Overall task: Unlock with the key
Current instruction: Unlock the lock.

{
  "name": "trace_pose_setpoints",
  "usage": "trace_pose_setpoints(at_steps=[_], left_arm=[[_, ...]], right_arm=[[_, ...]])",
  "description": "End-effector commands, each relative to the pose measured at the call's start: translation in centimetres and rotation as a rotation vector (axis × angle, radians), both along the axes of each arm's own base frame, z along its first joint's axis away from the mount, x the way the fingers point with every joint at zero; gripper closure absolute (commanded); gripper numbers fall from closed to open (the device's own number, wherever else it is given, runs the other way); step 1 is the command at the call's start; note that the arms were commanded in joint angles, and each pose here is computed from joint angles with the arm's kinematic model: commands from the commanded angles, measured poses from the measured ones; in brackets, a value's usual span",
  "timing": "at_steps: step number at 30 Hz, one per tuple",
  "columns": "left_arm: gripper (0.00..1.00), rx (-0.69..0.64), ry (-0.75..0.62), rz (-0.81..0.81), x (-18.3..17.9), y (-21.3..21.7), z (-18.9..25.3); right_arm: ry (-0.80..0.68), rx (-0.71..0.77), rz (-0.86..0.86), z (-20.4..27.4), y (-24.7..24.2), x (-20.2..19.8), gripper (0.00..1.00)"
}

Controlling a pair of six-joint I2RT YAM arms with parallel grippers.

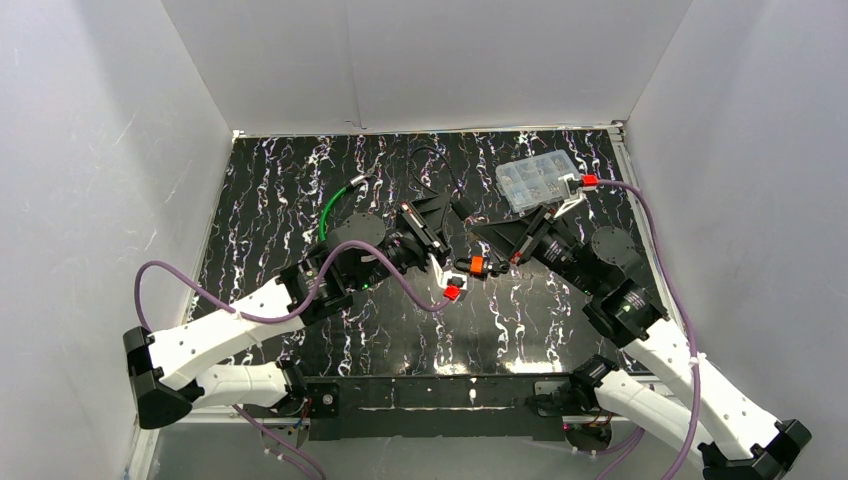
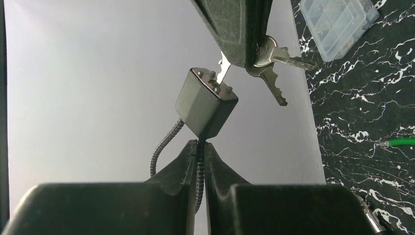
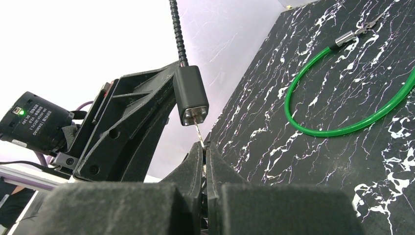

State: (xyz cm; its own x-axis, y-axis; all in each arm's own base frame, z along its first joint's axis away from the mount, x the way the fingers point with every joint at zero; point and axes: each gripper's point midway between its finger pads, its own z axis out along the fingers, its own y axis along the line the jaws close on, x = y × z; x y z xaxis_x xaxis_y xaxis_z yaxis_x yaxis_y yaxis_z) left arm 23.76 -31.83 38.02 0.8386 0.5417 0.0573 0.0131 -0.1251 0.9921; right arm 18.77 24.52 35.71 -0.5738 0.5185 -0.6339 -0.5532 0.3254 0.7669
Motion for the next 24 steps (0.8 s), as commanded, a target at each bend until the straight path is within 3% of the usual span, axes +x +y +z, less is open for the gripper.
trace_pose_setpoints(at_steps=[1,13,24], left_arm=[[1.0,-0.062,-0.045,-0.038,-1.1,0.3,2.3],[1.0,-0.038,-0.049,-0.057,-1.8,-0.5,1.9],[1.0,0.048,-0.155,-0.062,-2.0,-0.7,1.1]], right_arm=[[-0.085,0.077,0.011,3.6,0.1,-0.2,0.99],[-0.147,0.141,0.047,5.1,0.9,-0.4,0.99],[-0.107,0.095,0.028,4.7,0.6,-0.5,0.99]])
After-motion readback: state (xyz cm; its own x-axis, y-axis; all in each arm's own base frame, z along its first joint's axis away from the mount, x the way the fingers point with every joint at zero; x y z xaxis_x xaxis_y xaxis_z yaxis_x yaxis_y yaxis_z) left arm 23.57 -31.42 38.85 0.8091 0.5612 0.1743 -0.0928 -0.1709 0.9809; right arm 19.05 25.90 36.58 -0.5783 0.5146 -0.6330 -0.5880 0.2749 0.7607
